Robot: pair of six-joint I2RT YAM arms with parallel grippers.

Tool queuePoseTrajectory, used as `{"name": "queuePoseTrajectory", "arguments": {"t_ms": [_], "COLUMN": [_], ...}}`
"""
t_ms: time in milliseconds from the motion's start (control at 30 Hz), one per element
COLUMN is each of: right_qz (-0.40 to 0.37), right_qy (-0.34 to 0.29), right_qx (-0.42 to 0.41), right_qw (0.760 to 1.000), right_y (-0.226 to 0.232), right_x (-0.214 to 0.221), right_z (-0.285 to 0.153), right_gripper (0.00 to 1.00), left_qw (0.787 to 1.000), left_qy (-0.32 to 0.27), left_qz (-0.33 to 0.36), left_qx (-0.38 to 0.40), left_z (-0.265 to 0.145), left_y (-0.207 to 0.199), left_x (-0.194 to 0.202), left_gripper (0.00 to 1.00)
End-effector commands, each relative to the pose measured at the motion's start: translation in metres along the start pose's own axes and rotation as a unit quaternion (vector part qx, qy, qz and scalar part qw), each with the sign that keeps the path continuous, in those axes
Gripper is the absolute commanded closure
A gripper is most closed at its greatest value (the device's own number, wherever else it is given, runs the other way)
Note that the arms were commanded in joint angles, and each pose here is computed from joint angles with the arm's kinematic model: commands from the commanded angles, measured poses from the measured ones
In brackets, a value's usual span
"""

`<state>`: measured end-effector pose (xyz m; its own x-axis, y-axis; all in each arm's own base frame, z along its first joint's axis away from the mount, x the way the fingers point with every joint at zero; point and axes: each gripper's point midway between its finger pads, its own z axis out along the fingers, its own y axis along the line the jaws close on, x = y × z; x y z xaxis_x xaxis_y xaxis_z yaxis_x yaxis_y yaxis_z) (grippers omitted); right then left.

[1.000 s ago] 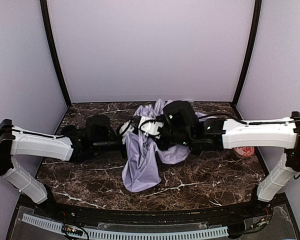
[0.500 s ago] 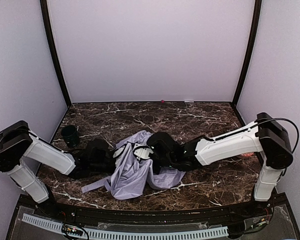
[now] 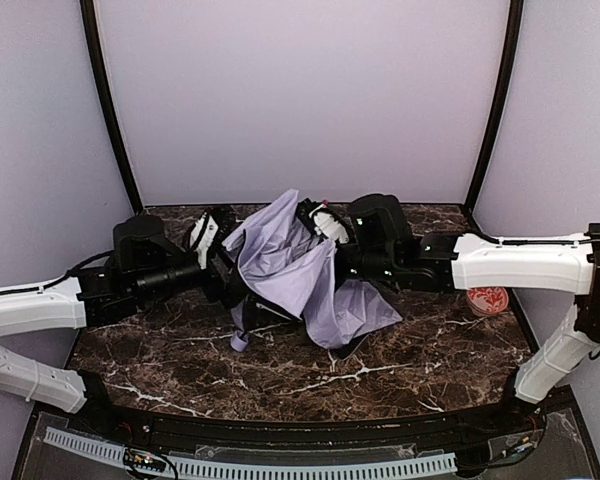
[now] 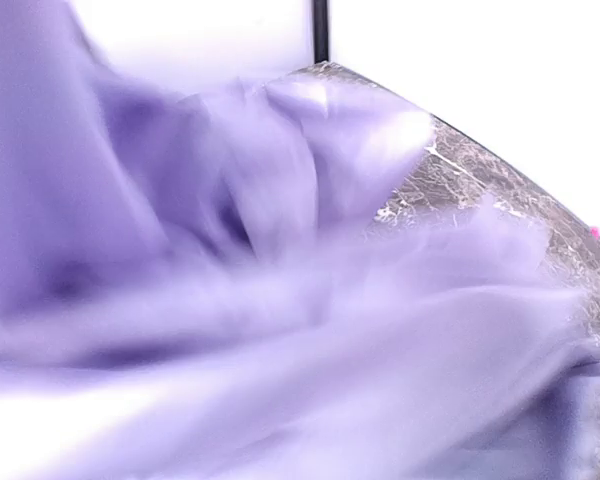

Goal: Put away the umbrella

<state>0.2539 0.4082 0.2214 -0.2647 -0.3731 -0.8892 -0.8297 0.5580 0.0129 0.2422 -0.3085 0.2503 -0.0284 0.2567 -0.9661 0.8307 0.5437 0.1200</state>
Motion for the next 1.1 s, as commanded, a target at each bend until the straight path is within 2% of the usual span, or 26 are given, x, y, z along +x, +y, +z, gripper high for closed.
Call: {"name": "queuePoseTrajectory", "arguments": {"t_ms": [0,167,267,400,500,567,667,733,800,833,867,967,1067], "right_qz": [0.134,0.244,0.298,0.363,0.394,0.398,0.392,0.391,0.389,0.387,0.384,0.367,0.350], "right_qy": [-0.028,-0.020,-0.041,-0.054,-0.049,-0.048,-0.008,0.004,0.021,0.027,0.034,0.051,0.067], "right_qx": [0.000,0.057,0.058,0.025,0.009,-0.001,0.003,-0.006,-0.017,-0.024,-0.031,-0.043,-0.048], "right_qw": [0.991,0.968,0.952,0.930,0.918,0.916,0.920,0.921,0.921,0.921,0.922,0.928,0.933], "right_y": [-0.022,-0.062,-0.066,-0.057,-0.044,-0.030,-0.013,-0.001,0.007,0.011,0.014,0.020,0.022], "right_x": [-0.035,-0.026,-0.026,-0.030,-0.025,-0.023,0.001,0.006,0.019,0.022,0.024,0.026,0.029], "right_z": [-0.010,-0.013,-0.011,0.001,0.008,0.012,0.025,0.026,0.026,0.025,0.022,0.006,-0.011], "right_gripper": [1.00,1.00,1.00,0.99,1.00,1.00,0.99,0.93,0.81,0.74,0.67,0.51,0.37], "left_qw": [0.999,0.998,1.000,1.000,0.999,0.998,0.996,0.995,0.995,0.996,0.996,0.997,0.995], "left_qy": [0.020,0.000,0.001,0.020,0.028,0.030,0.053,0.059,0.050,0.044,0.041,0.019,-0.024], "left_qz": [0.013,0.009,0.001,0.006,0.023,0.024,0.034,0.033,0.040,0.047,0.052,0.063,0.074], "left_qx": [-0.044,-0.062,-0.026,0.013,0.039,0.055,0.067,0.070,0.070,0.065,0.057,0.043,0.065], "left_z": [-0.024,-0.046,-0.044,-0.024,-0.006,0.008,0.029,0.038,0.044,0.045,0.047,0.043,0.034], "left_y": [0.015,0.021,0.009,-0.011,-0.028,-0.034,-0.039,-0.040,-0.040,-0.038,-0.035,-0.031,-0.040], "left_x": [-0.010,-0.026,-0.029,-0.017,-0.012,-0.004,0.012,0.015,0.014,0.012,0.011,0.002,-0.009], "left_gripper": [0.01,0.02,0.09,0.11,0.06,0.02,0.01,0.01,0.03,0.07,0.16,0.58,0.81]}}
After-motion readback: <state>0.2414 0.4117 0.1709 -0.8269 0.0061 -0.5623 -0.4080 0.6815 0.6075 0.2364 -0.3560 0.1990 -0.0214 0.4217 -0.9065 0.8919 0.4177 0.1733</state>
